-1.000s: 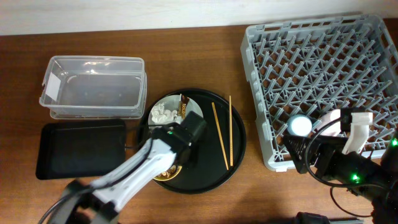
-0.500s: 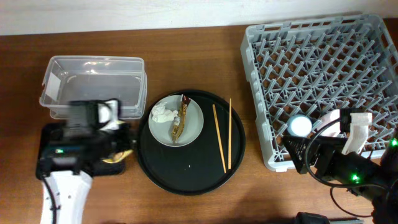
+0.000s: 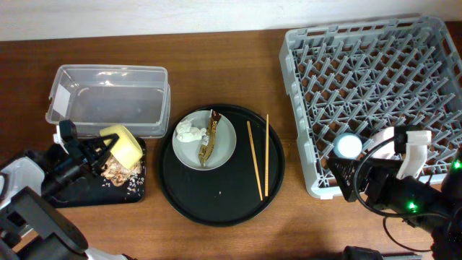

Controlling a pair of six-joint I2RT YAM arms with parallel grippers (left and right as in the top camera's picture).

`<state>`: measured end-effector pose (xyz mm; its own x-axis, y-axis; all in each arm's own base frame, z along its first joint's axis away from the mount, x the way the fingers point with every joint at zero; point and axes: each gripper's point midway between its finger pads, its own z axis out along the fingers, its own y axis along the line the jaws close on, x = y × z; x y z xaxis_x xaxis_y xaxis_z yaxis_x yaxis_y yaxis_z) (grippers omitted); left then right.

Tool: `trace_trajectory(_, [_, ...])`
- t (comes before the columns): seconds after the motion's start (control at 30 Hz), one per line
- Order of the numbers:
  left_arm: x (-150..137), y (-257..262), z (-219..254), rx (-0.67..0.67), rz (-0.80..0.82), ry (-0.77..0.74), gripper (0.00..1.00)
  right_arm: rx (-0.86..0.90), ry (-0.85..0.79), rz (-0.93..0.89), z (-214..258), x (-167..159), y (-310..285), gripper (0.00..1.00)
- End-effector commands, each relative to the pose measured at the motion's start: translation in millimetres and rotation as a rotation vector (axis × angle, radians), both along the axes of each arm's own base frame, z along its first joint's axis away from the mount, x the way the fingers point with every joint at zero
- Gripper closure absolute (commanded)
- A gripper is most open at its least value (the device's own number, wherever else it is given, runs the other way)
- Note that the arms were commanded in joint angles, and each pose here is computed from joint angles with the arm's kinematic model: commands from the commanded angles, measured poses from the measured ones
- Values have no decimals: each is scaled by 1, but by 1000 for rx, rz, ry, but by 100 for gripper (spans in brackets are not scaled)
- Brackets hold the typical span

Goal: Sort waste into correct bins and load items into the dishwasher rack
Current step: 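Tip the yellow bowl over the black rectangular tray to dump scraps, then set the empty yellow bowl back on the round tray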

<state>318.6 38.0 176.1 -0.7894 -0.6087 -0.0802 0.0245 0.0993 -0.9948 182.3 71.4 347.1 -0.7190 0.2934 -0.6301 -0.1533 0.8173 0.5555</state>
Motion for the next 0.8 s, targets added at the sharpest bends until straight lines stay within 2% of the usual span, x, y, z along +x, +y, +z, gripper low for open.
trace_trajectory(0.0, [-11,-6,22,34,19,-126,100,-1,-5,15,1,-1,2,10])
trace_trajectory(0.07, [-19,-12,21,48,-1,-95,100,-1,-4,15,1,-2,2,10])
trace_trajectory(0.13, [-34,-24,26,120,-64,-92,100,-1,-4,15,1,-1,2,10])
trace_trajectory(0.23, [-71,-78,26,331,-334,-37,100,-1,-5,15,1,-1,2,10])
trace_trajectory(0.3, [-84,-100,6,514,-434,154,100,-1,-5,15,1,-1,2,10])
trace_trajectory(0.37, [-86,-114,-27,871,-435,336,100,-1,-5,14,1,-1,2,10])
trace_trajectory(0.4, [-86,-129,-40,1010,-421,363,100,-1,-5,14,1,-1,2,10])
trace_trajectory(0.43, [-87,-142,-50,1085,-412,376,100,-1,-5,15,1,-1,2,10])
trace_trajectory(0.47, [-98,-183,-79,1200,-419,358,100,-1,-5,14,1,-1,2,10])
trace_trajectory(0.57, [-126,-228,-125,1354,-467,316,100,-1,-5,14,1,-1,2,10])
trace_trajectory(0.6, [-134,-242,-139,1384,-523,296,92,-1,-5,14,1,-1,2,10])
trace_trajectory(0.63, [-135,-241,-147,1428,-531,296,70,-1,-5,15,1,-1,2,10])
trace_trajectory(0.67, [-131,-237,-145,1454,-509,290,60,-2,-5,14,1,-1,2,10])
trace_trajectory(0.7, [-121,-232,-130,1498,-468,279,40,-5,-4,11,0,-1,1,10])
trace_trajectory(0.73, [-100,-230,-96,1580,-418,217,25,-9,-3,6,0,-1,0,10])
trace_trajectory(0.77, [-78,-226,-70,1652,-372,129,15,-9,-4,7,0,-1,1,10])
